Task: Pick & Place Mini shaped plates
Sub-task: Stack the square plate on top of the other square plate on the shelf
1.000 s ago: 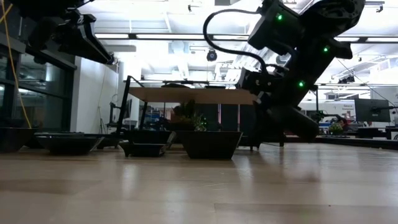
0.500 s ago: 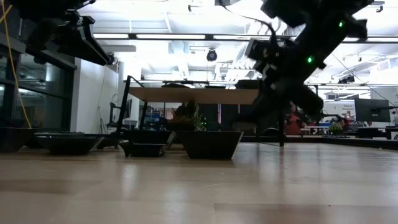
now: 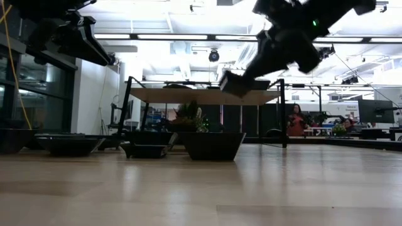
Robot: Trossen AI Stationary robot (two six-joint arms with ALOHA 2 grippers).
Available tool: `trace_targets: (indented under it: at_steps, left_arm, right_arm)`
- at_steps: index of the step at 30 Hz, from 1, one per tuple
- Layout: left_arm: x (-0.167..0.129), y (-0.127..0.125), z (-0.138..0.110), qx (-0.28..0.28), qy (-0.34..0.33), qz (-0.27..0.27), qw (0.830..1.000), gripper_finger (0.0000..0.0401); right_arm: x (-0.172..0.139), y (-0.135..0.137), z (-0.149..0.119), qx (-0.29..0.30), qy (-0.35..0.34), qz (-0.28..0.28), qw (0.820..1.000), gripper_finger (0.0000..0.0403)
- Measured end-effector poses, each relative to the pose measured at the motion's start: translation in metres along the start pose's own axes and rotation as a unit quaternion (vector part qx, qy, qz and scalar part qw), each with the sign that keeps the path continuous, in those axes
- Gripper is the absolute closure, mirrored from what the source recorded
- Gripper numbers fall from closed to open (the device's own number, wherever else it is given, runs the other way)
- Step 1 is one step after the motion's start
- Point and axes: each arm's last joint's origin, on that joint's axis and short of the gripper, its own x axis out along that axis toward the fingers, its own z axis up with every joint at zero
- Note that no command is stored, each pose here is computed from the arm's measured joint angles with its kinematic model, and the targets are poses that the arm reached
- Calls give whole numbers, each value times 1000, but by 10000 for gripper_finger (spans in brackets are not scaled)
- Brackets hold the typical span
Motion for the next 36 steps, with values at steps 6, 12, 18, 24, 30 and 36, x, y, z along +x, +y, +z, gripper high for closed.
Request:
trace_targets:
  at_steps: [6,12,18,24,30,36]
  left_arm:
    - [0,0,0,-1,0,1,1000,298]
    - [0,0,0,-4,0,1,1000,298]
    - [1,-1,0,-2,1,1,1000,298]
    - [4,-4,0,7,10,0,1000,298]
    - [7,-7,1,14,16,0,1000,298]
    - [7,-7,1,14,16,2,1000,298]
  right_arm:
    - [-5,-17,32,-46,-36,-17,998,403]
    - [-4,-45,51,-81,-33,-46,995,403]
    - [5,-79,54,-91,-24,-69,993,403]
    - [15,-110,44,-75,-9,-78,994,403]
    - [22,-134,35,-78,-4,-77,994,403]
    - [26,-153,28,-100,0,-90,991,403]
